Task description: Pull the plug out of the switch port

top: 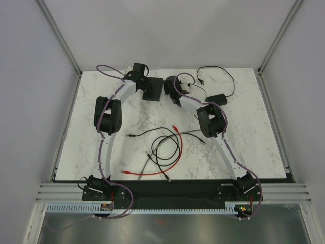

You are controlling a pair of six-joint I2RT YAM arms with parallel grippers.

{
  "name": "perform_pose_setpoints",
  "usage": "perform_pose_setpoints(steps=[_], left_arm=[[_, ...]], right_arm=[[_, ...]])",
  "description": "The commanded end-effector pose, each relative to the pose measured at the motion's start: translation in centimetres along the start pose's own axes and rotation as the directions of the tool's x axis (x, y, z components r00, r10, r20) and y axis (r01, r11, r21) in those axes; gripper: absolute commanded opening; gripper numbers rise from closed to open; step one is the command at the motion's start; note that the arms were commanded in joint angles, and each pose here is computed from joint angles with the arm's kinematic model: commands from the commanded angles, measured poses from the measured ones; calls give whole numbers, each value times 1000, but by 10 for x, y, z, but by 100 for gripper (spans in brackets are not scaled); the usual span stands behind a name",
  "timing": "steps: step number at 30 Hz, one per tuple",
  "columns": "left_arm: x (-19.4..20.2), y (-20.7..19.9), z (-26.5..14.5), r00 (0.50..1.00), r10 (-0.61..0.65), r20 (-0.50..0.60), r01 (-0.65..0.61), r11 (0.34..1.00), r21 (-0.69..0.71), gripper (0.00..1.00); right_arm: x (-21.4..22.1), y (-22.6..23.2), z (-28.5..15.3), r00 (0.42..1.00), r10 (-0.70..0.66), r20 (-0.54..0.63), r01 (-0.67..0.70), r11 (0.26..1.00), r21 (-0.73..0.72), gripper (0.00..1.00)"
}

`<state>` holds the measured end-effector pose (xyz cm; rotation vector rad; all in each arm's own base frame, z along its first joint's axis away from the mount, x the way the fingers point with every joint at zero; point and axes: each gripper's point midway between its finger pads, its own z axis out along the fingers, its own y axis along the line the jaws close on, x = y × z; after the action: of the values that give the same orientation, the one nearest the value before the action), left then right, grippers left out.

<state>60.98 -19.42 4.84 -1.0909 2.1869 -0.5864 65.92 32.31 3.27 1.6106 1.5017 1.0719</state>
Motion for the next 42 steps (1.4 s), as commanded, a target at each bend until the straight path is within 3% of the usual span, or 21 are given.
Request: perform_pose_setpoints(steps=[1,3,5,9,10,11,13,14,17,21,24,27,32,36,40,42], left_arm=[[14,77,21,999,33,-30,-39,970,-240,2],[14,76,22,999,33,-31,-40,970,-239,2],[16,71,23,998,45,-39,-52,973,-225,2],[15,72,24,998,45,-40,-53,973,-225,2],[15,72,24,998,48,-38,-56,973,-226,2],[15,71,24,998,57,-40,-64,973,-224,2],[15,71,25,997,60,-37,-67,972,-224,2],[15,72,25,998,55,-35,-62,972,-227,2],[13,72,25,999,24,-38,-32,974,-225,2],[12,72,25,999,19,-37,-26,974,-225,2],[12,73,24,999,15,-35,-22,973,-229,2],[11,74,24,999,15,-30,-21,972,-235,2],[12,70,23,994,103,-48,-111,973,-202,2],[5,39,6,975,208,-75,-212,976,-51,2],[2,-7,-12,900,434,-39,-417,884,210,2],[-2,-21,-16,884,467,-28,-441,851,286,4]], right_arm=[[-64,0,32,988,88,125,-87,996,-11,0],[-45,10,32,997,36,64,-36,999,5,0],[-42,-14,34,993,-99,61,94,991,91,0],[-53,-35,27,986,-142,91,127,980,151,0],[-53,-48,29,994,-86,74,72,983,171,0],[-41,-38,33,998,52,29,-55,994,99,0],[-35,-57,36,989,148,11,-148,982,116,0],[-22,-34,32,960,278,-23,-277,961,26,0],[-32,-43,30,908,418,30,-417,908,-51,0],[-37,-4,30,957,276,87,-273,961,-45,0],[-54,4,20,980,-11,198,0,999,53,0],[-66,-12,19,977,-45,207,20,992,122,0],[-42,-21,31,998,-53,44,49,995,87,0],[-24,-29,31,989,-136,-63,140,988,65,0],[-7,-32,30,968,-179,-176,185,982,20,0],[1,-35,28,951,-215,-222,222,975,7,0]])
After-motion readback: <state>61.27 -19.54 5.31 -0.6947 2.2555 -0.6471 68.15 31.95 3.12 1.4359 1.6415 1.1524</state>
